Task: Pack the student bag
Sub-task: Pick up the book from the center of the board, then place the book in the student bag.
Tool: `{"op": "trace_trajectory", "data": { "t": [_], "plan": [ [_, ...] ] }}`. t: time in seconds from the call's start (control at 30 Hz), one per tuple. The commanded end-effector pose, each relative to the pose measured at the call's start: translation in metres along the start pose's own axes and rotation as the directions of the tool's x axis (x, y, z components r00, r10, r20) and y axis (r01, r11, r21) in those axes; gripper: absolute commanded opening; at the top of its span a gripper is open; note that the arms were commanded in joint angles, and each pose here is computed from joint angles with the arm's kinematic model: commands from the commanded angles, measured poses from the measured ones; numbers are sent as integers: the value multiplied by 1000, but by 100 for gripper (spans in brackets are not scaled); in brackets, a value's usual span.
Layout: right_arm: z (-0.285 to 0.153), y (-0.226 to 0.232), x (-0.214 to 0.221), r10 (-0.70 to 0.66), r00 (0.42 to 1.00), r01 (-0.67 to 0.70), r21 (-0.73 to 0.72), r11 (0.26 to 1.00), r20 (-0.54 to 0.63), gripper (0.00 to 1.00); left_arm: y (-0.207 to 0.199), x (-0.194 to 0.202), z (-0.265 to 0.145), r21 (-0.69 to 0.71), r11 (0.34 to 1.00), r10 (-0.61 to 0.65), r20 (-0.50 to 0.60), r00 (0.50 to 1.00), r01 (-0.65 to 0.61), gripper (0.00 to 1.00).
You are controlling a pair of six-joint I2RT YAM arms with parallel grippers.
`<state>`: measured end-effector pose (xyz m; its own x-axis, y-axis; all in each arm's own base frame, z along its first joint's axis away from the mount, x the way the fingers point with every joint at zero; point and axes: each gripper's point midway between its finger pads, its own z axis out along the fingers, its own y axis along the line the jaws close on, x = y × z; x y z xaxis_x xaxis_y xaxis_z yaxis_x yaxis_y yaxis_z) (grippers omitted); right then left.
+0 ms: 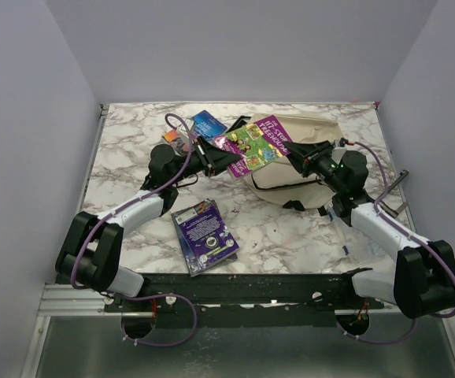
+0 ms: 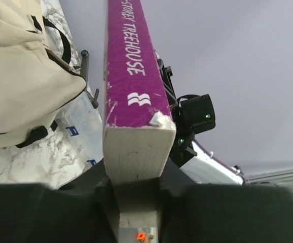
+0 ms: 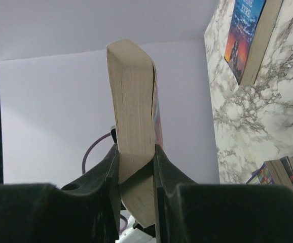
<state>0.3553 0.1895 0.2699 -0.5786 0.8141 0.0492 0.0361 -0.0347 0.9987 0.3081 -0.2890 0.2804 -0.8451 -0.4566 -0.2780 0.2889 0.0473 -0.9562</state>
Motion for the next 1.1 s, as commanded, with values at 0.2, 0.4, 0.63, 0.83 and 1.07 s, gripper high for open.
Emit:
{"op": "trace_trajectory", "data": {
  "t": [0.2, 0.4, 0.63, 0.83, 1.07],
  "plan": [
    [-19, -51, -13, -486, 864, 497, 370, 785, -132, 52, -19, -34, -27, 7, 982, 190, 86, 978, -191, 0],
    [-55, -84, -61, -696, 524, 815, 527, 241, -492, 78, -3, -64, -47, -296, 900, 369, 127, 921, -320, 0],
    [-83, -119, -67, -505, -43, 839, 243, -486, -862, 75, 8, -96, -81, -583, 741, 503, 150, 851, -334, 0],
    [-71, -120, -56, -458, -150, 856, 117, -504, -876, 72, 15, -98, -82, -602, 728, 502, 144, 853, -328, 0],
    [-74, -142, -70, -326, -224, 807, 13, -591, -919, 68, 11, -95, -79, -583, 743, 490, 141, 860, -328, 0]
  ]
}}
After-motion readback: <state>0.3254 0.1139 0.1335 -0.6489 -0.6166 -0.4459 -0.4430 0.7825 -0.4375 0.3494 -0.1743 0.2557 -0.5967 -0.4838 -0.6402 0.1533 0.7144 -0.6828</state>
